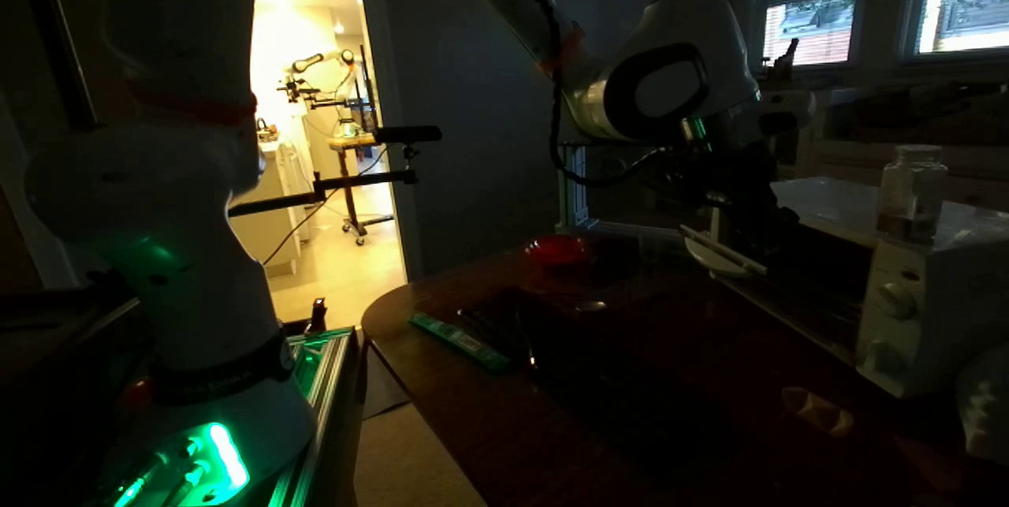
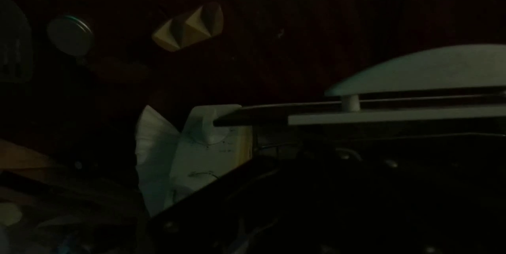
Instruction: Open the oven door.
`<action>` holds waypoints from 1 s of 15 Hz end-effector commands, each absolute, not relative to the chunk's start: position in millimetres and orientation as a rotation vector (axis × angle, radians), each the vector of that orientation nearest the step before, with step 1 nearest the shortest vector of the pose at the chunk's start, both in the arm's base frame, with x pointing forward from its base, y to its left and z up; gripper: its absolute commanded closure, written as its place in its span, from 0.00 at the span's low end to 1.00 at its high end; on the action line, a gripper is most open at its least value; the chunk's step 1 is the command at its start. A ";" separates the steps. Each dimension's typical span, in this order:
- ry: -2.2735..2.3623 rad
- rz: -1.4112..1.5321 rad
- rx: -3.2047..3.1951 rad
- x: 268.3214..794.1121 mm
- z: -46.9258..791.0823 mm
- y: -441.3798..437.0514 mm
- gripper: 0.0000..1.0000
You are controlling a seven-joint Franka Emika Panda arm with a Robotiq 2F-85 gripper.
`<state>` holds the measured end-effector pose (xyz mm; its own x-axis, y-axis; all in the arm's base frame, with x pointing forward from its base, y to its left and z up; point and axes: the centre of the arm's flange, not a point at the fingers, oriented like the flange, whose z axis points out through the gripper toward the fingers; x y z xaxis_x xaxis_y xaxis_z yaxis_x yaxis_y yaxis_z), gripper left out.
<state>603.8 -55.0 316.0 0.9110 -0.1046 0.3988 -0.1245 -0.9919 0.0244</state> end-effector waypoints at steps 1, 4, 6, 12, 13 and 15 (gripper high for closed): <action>-0.244 0.519 3.036 586.9 311.3 -55.1 1.00; -0.263 0.437 3.054 581.4 299.7 -57.9 1.00; -0.269 0.386 3.067 578.9 293.1 -59.9 1.00; -0.305 0.277 3.086 573.1 279.2 -63.9 1.00; -0.312 0.264 3.089 572.2 277.1 -64.7 1.00; -0.325 0.253 3.097 570.7 273.0 -66.6 1.00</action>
<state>576.5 -63.5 279.3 0.9639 -0.1801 0.1960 -0.1868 -0.9823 0.0160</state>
